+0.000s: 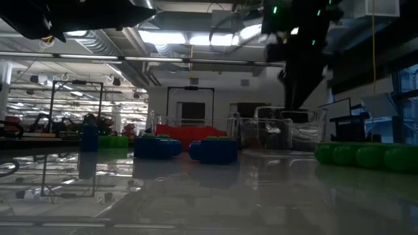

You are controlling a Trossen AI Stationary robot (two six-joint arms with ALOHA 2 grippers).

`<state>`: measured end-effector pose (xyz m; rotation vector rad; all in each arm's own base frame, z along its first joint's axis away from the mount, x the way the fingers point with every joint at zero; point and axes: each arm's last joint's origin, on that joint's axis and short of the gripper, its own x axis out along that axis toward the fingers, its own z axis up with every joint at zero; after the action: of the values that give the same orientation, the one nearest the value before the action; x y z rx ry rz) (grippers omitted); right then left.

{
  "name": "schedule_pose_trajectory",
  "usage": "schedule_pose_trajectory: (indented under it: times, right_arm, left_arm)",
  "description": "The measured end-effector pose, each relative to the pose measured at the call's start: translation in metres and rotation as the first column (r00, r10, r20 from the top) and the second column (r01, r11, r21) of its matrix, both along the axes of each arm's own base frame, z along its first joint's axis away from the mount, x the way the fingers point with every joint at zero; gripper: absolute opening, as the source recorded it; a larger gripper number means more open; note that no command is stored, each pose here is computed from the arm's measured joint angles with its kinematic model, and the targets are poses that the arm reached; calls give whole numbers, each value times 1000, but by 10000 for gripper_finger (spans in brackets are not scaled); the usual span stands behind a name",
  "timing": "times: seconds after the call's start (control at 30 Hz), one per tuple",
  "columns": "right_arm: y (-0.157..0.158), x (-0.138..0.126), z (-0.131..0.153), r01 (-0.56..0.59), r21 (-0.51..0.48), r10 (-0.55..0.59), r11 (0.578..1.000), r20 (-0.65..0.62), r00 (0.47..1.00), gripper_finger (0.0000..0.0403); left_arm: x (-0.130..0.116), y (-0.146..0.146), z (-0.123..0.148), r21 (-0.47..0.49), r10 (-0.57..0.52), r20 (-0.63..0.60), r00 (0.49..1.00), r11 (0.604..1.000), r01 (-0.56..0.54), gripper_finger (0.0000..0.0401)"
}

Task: Sort blocks
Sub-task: Adjust the top right transparent bin, then put the red game piece into the top left transparent bin

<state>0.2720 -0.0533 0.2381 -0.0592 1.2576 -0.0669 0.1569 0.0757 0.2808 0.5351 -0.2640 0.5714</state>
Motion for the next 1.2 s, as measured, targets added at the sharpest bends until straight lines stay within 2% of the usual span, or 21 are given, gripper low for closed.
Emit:
schedule_pose_trajectory:
  times: [0.13, 0.23, 0.3, 0.47, 0.77, 0.93, 1.2]
  right_arm:
    - [17, -13, 29, 57, -34, -57, 998, -10, 998, 236]
    - [32, -32, 39, 167, -84, -171, 982, -45, 984, 238]
    - [41, -49, 39, 257, -135, -269, 957, -81, 960, 239]
    - [51, -81, 18, 440, -207, -474, 874, -164, 865, 239]
    - [44, -105, -40, 567, -274, -628, 776, -268, 730, 239]
    - [39, -115, -60, 598, -275, -658, 753, -304, 689, 239]
    - [27, -116, -63, 634, -306, -704, 710, -285, 651, 239]
  left_arm:
    - [0, 0, 0, -2, 1, -3, 1000, 1000, -1, 253]
    - [0, 0, -1, -3, 1, -7, 1000, 1000, -1, 253]
    - [0, 0, -1, -3, 1, -7, 1000, 1000, -1, 253]
    - [0, 0, -1, -2, 1, -6, 1000, 1000, -1, 253]
    - [0, 0, 0, 1, 1, 0, 1000, 1000, -1, 253]
    - [0, 0, 0, 1, 1, 0, 1000, 1000, -1, 253]
    - [0, 0, 0, 0, 0, 0, 1000, 1000, 0, 253]
